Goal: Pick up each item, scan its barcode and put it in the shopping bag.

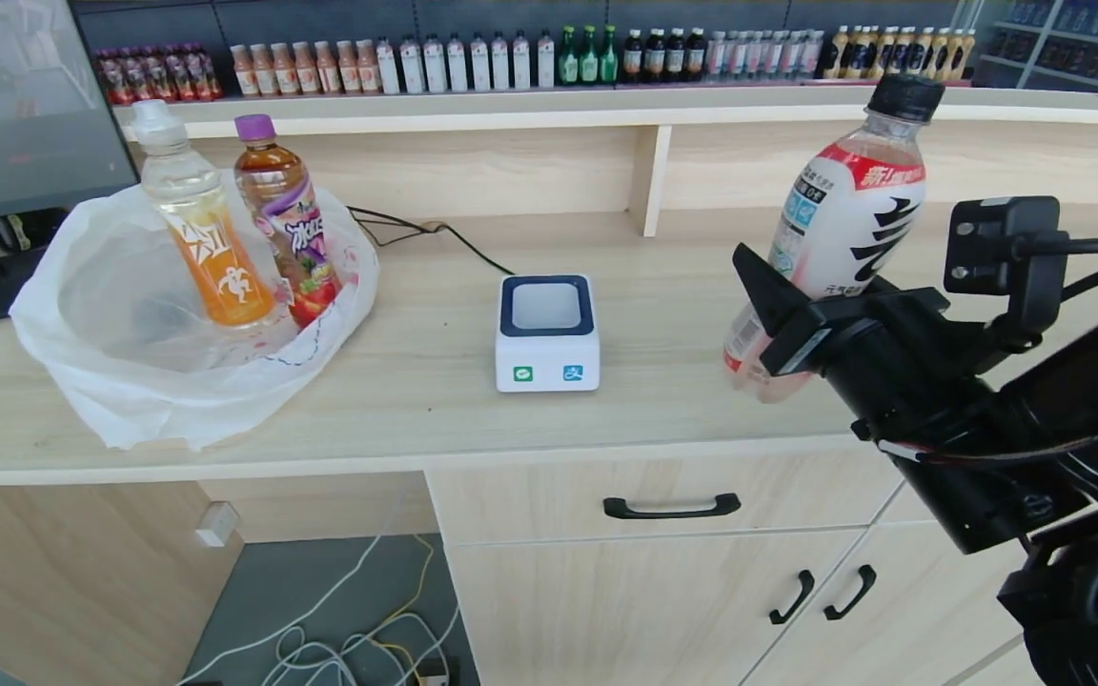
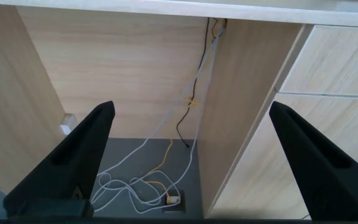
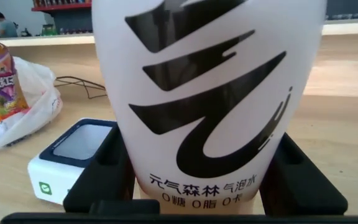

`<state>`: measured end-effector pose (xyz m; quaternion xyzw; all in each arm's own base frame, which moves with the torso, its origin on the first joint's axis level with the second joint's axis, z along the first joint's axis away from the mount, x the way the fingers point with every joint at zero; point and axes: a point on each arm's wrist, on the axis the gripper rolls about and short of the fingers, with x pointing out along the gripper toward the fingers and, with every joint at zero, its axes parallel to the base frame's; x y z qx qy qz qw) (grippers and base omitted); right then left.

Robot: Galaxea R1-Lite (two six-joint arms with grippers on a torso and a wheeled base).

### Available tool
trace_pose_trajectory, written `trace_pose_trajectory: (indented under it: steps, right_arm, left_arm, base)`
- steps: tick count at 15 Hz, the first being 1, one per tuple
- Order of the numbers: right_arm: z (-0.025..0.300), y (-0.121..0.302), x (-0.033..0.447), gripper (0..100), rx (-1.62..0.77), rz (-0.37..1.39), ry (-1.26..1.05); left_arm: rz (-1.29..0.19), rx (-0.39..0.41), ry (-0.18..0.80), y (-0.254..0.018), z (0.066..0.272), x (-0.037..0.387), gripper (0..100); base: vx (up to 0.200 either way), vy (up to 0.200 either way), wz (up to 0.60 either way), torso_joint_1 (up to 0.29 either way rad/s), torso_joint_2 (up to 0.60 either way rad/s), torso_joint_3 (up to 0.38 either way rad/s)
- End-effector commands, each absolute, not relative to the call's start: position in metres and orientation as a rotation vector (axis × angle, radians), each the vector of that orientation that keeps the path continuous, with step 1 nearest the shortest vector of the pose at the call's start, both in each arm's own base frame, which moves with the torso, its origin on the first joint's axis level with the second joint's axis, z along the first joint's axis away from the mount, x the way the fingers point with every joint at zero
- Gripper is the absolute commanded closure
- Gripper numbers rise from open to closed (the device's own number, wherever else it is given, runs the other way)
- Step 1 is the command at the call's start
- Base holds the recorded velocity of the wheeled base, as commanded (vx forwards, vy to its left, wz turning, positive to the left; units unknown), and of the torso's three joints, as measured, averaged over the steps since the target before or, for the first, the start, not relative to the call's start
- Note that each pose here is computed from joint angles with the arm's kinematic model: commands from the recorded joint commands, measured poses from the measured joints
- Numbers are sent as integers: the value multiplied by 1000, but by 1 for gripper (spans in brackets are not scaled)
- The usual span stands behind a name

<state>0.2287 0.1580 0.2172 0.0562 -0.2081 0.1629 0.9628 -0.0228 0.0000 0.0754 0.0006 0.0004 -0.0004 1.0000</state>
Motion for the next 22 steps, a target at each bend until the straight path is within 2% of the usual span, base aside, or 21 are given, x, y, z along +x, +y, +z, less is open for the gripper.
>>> trace_pose_trajectory:
  steps: [1, 6, 9, 11, 17, 22]
  right_arm:
    - [228, 173, 199, 100, 197, 349, -431]
    - [226, 174, 201, 100, 196, 320, -418]
    - [228, 174, 202, 100, 175, 316, -430]
    - [235, 174, 201, 100, 62, 341, -455]
    - [260, 187, 216, 100, -192, 268, -529]
    - [248, 198, 227, 100, -337, 268, -528]
  left_arm:
    - [0, 2, 0, 0, 75, -23, 0]
    - [0, 3, 0, 0, 75, -23, 0]
    - [-2, 8, 0, 0, 75, -23, 0]
    - [-2, 6, 0, 0, 75, -23, 0]
    - [-2, 6, 0, 0, 75, -23, 0]
    - [0, 6, 0, 0, 75, -23, 0]
  base:
    - [0, 200, 0, -2, 7, 2]
    - [0, 200, 0, -3, 2, 9]
    - [0, 0, 0, 0, 0, 0]
    - [0, 0, 0, 0, 0, 0]
    - [0, 0, 0, 0, 0, 0]
    - [0, 0, 0, 0, 0, 0]
